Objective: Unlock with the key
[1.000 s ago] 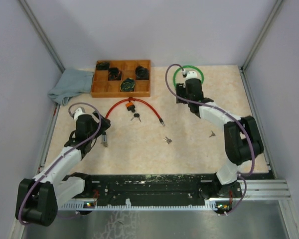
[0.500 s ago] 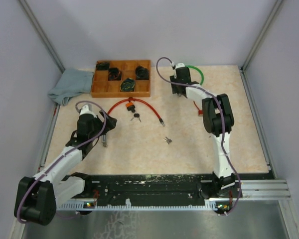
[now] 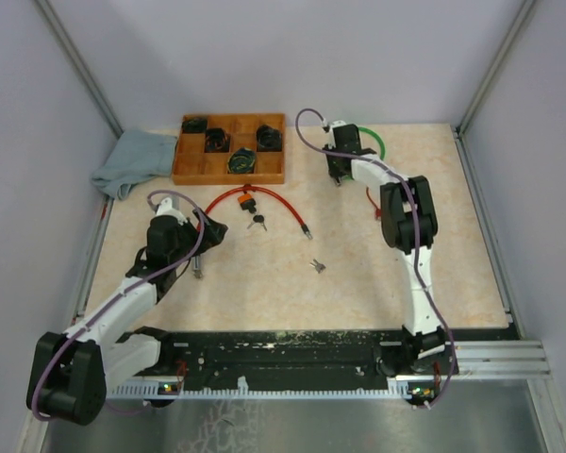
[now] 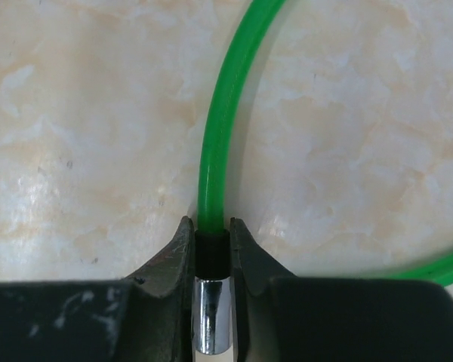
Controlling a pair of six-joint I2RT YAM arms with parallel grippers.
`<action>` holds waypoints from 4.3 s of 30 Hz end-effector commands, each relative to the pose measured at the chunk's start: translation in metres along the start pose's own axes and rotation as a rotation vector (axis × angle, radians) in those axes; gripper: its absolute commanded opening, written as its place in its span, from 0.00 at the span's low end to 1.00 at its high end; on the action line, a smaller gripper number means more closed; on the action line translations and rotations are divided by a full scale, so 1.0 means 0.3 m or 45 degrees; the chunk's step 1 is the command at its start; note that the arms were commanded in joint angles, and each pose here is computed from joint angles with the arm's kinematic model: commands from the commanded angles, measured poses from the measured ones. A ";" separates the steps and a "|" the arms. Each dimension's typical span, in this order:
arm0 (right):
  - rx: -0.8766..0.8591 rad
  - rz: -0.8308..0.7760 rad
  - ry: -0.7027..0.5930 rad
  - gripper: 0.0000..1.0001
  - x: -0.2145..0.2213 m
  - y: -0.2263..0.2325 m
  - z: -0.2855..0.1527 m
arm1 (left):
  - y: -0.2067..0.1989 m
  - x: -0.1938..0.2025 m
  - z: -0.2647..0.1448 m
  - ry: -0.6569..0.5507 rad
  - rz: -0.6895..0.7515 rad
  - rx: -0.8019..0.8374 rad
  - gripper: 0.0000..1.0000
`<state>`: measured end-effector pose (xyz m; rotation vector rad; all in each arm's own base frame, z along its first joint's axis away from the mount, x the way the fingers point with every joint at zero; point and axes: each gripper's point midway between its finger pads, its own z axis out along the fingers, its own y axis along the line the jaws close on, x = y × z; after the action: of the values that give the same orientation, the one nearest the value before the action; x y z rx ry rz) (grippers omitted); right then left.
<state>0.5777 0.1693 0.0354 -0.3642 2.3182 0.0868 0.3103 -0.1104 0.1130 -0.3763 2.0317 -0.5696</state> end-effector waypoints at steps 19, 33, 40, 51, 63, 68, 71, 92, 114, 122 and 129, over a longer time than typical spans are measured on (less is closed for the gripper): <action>-0.399 -0.258 -0.420 0.00 -0.013 0.477 -0.772 | -0.197 0.082 -0.064 0.213 -0.173 0.379 0.94; -0.687 -0.387 -0.491 0.00 0.216 0.930 -0.890 | -0.232 0.188 -0.143 0.398 -0.469 0.478 0.94; -0.788 -0.364 -0.470 0.00 0.297 1.036 -0.847 | -0.171 0.277 -0.139 0.465 -0.579 0.399 0.90; -0.813 -0.399 -0.194 0.04 0.514 1.071 -0.727 | -0.133 0.307 -0.115 0.490 -0.537 0.312 0.89; -0.760 -0.440 -0.114 0.43 0.505 0.964 -0.851 | -0.139 0.300 -0.107 0.483 -0.446 0.265 0.88; -0.586 -0.372 0.009 0.46 0.544 0.802 -0.855 | -0.165 0.295 -0.109 0.479 -0.403 0.268 0.88; -0.489 -0.289 0.112 0.46 0.588 0.688 -0.848 | -0.186 0.292 -0.109 0.479 -0.370 0.272 0.88; -0.256 -0.127 0.320 0.45 0.685 0.475 -0.725 | -0.261 0.307 -0.110 0.499 -0.272 0.297 0.88; -0.258 -0.221 0.411 0.27 0.716 0.480 -0.681 | -0.296 0.333 -0.096 0.546 -0.262 0.335 0.88; -0.310 -0.257 0.272 0.11 0.645 0.506 -0.746 | -0.320 0.333 -0.096 0.553 -0.258 0.363 0.88; -0.359 -0.272 0.088 0.04 0.557 0.549 -0.799 | -0.375 0.334 -0.097 0.590 -0.265 0.443 0.88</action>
<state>0.2436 0.2318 0.0466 -0.7790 2.4657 0.2441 0.2325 -0.2310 0.0911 -0.3311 2.3429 -1.1243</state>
